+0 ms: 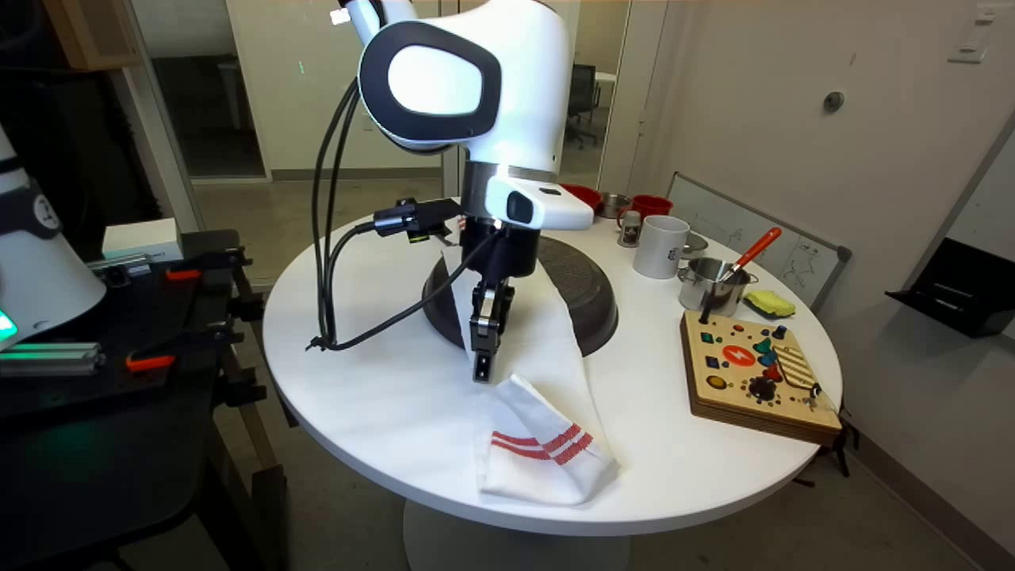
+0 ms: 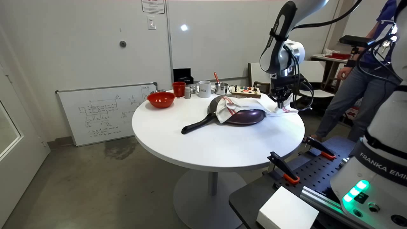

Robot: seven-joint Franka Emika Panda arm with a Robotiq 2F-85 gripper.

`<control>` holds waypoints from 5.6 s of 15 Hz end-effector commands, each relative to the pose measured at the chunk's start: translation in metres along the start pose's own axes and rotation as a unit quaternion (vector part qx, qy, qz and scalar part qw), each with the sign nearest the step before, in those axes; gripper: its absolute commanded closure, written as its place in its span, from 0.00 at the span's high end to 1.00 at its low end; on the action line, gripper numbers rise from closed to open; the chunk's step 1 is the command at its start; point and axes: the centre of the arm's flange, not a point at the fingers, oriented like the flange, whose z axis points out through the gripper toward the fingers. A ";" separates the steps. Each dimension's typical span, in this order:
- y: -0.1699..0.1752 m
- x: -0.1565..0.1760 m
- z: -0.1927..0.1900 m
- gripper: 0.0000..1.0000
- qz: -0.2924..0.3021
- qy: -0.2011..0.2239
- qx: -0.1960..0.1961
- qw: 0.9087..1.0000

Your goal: Move the tea towel to the right

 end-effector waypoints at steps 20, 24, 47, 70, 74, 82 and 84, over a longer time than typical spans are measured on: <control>-0.027 0.076 0.017 0.00 -0.029 -0.052 -0.012 0.998; -0.010 0.084 0.025 0.00 -0.018 -0.057 -0.028 0.998; 0.001 0.065 0.030 0.00 -0.041 -0.066 -0.023 0.997; 0.017 0.060 0.012 0.00 -0.055 -0.117 -0.030 0.991; 0.006 0.051 0.015 0.00 -0.064 -0.103 0.005 0.993; -0.003 0.031 0.028 0.00 -0.094 -0.143 0.038 0.984; -0.001 0.026 0.030 0.00 -0.098 -0.143 0.025 0.985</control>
